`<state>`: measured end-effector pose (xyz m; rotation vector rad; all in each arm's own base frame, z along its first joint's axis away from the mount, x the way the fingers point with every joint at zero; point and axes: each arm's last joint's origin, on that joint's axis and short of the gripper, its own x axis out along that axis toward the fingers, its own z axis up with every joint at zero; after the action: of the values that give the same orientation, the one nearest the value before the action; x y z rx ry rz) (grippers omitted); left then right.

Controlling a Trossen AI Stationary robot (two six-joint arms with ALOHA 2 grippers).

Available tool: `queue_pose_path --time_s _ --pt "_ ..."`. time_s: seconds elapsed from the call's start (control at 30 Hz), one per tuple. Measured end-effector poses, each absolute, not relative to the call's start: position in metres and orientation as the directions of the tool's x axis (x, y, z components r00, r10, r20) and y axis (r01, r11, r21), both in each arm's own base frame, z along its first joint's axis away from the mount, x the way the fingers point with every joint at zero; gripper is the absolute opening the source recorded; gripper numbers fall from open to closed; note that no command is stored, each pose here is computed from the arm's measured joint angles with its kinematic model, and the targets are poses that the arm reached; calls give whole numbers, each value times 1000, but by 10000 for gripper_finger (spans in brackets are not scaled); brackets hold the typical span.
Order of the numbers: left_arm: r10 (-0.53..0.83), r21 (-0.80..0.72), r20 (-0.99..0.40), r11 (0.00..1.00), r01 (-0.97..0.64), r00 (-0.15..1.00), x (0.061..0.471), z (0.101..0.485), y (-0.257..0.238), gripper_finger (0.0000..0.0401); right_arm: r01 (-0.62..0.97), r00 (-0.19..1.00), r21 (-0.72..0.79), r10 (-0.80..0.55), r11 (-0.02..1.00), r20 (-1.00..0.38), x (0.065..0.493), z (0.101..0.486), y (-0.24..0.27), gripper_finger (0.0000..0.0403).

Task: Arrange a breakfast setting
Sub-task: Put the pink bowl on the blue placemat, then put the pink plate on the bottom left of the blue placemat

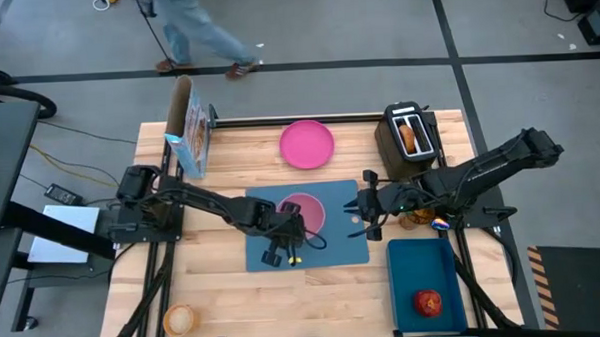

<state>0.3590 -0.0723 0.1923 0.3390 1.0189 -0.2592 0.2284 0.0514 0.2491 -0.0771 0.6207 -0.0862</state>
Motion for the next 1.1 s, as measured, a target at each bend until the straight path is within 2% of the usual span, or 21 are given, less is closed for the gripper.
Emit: queue_pose_path --time_s 0.57,0.83,1.1 --pt "-49 163 -873 909 385 485 364 179 -75 35 55 810 -101 -103 993 -577 230 248 52 71" --pt "-54 171 -852 912 374 521 363 190 -73 104 87 821 -139 -150 986 -551 230 251 50 104" --pt "-46 179 -839 918 354 543 337 236 -58 172 109 852 -167 -179 980 -491 231 270 43 112"
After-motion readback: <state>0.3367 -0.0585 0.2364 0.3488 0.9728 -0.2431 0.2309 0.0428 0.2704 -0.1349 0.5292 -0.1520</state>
